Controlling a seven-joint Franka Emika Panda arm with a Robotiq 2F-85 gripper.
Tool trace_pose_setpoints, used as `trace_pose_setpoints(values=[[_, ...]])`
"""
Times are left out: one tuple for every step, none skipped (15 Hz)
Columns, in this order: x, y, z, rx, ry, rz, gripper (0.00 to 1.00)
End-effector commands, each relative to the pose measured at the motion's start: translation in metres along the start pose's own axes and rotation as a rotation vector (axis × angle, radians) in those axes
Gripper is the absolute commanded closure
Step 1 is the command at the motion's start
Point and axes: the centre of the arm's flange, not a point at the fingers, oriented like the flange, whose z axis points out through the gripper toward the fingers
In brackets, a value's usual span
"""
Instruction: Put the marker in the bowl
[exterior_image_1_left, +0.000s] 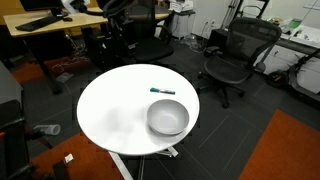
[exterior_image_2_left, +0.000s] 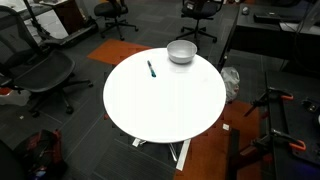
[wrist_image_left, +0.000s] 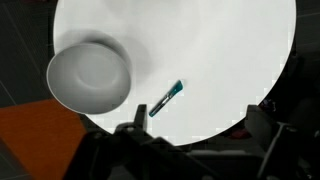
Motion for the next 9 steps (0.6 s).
trace_pose_setpoints(values=[[0.034,-0.017,0.029,0.023,0.007,0.070,0.00],[0.040,-0.022,0.038,0.024,0.007,0.091,0.00],[0.045,-0.026,0.047,0.037,0.004,0.108,0.00],[0.050,-0.029,0.054,0.044,0.000,0.126,0.00],[0.055,-0.033,0.065,0.046,-0.001,0.147,0.00],[0.060,-0.036,0.073,0.044,0.002,0.175,0.00],[0.066,-0.039,0.082,0.038,0.010,0.210,0.00],[0.072,-0.041,0.090,0.035,0.014,0.241,0.00],[0.077,-0.042,0.099,0.030,0.026,0.275,0.00]])
